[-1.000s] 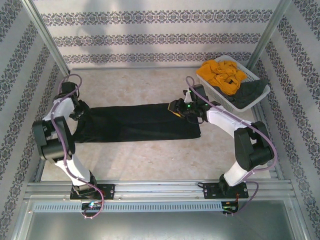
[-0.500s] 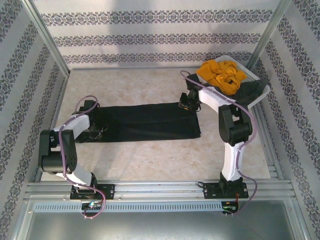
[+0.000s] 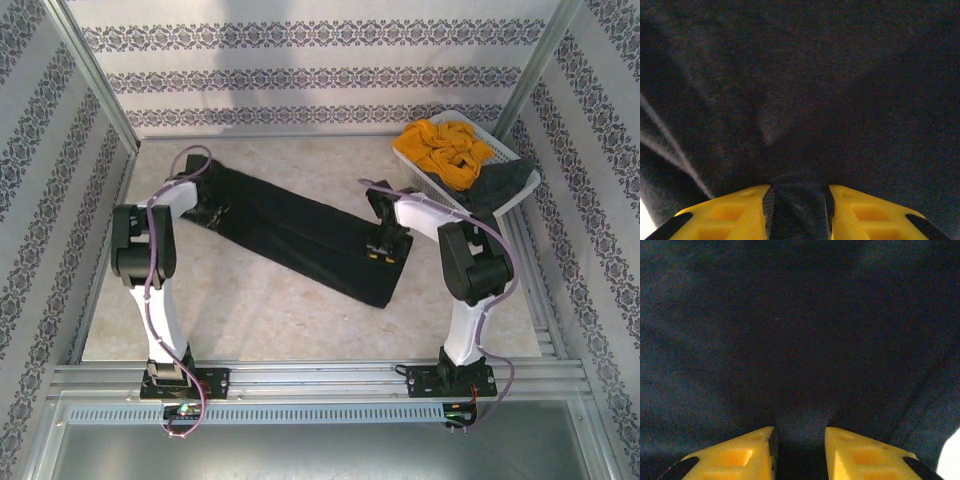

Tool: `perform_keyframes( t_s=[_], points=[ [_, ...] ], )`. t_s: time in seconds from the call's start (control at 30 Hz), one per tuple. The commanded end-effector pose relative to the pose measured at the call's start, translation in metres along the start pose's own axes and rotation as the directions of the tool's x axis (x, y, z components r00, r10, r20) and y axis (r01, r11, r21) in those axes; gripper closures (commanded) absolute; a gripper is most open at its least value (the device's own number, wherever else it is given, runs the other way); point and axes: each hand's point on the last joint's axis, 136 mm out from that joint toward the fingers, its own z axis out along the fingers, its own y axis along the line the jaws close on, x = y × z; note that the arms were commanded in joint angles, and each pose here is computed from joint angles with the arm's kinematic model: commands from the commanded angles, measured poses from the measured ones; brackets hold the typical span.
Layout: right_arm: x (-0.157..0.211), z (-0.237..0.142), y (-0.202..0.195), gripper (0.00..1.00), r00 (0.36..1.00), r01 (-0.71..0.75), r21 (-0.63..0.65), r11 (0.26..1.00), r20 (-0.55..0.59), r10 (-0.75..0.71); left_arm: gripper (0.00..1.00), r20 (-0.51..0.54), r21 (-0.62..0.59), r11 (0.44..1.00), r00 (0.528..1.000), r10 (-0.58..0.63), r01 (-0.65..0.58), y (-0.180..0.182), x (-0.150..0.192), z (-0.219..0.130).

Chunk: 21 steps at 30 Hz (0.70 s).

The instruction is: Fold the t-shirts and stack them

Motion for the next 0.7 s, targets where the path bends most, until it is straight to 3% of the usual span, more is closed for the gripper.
perform_keyframes(
  t_s=[0.0, 0.3, 0.43, 0.53, 0.67],
  points=[
    [0.046, 0.006, -0.015, 0.67, 0.995, -0.082, 0.052, 0.995, -0.052, 0.085, 0.65, -0.087, -0.002, 0.996, 0.992, 0.092, -0.092, -0.020, 0.027, 0.042],
    [0.126, 0.019, 0.048, 0.66, 0.976, -0.162, -0.099, 0.982, -0.165, 0.145, 0.65, -0.121, 0.169, 0.968, 0.971, 0.204, -0.183, -0.122, 0.075, 0.097],
    [0.143, 0.027, 0.078, 0.65, 0.963, -0.188, -0.160, 0.969, -0.226, 0.150, 0.64, -0.119, 0.280, 0.935, 0.958, 0.260, -0.219, -0.163, 0.085, 0.106],
    [0.136, 0.018, 0.094, 0.61, 0.957, -0.239, -0.237, 0.942, -0.224, 0.187, 0.59, -0.080, 0.350, 0.896, 0.945, 0.318, -0.272, -0.194, 0.083, 0.096],
    [0.124, -0.008, 0.099, 0.59, 0.953, -0.268, -0.302, 0.915, -0.225, 0.204, 0.53, 0.007, 0.392, 0.856, 0.932, 0.362, -0.336, -0.222, 0.067, 0.055]
  ],
)
